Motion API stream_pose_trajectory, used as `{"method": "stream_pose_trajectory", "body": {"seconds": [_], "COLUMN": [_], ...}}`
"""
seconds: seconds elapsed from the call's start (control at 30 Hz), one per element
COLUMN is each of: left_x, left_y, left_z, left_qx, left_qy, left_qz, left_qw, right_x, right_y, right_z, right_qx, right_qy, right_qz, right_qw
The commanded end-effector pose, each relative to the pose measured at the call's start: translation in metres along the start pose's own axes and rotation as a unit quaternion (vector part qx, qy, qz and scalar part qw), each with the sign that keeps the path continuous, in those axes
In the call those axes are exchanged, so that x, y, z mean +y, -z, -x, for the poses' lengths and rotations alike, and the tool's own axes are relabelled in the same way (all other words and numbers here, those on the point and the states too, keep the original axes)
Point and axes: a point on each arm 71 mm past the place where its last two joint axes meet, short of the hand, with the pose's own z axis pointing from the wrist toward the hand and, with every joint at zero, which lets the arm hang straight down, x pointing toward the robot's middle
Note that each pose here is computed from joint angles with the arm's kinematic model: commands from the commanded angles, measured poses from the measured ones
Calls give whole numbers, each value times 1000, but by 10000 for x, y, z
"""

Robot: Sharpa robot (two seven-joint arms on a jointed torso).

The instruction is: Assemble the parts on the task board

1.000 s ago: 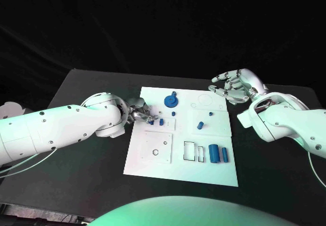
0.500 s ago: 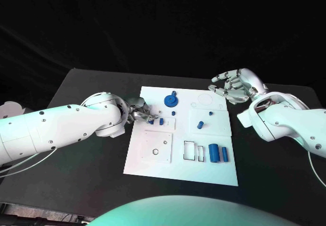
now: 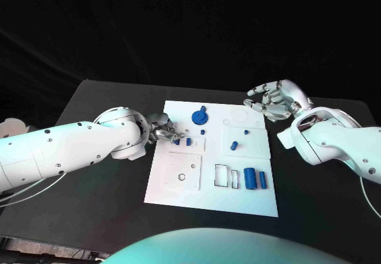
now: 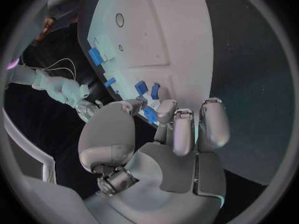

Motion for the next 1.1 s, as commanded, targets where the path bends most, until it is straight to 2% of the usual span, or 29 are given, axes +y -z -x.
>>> {"method": "stream_pose_trajectory", "body": {"seconds": [0.03, 0.67, 1.1], "left_x": [-17, -37, -45], "left_y": [3, 13, 38], "left_z": [-8, -11, 26], "left_qx": [3, 3, -2], "left_qy": [2, 2, 4], "left_qz": [-2, -6, -8], "left_qw": [1000, 1000, 1000], "right_x": [3, 1, 0], "right_y": [2, 3, 3], "right_z": [-10, -9, -8], "right_qx": [7, 6, 6], "right_qy": [4, 4, 4], "right_qz": [4, 3, 3], "right_qw": [1000, 1000, 1000]}}
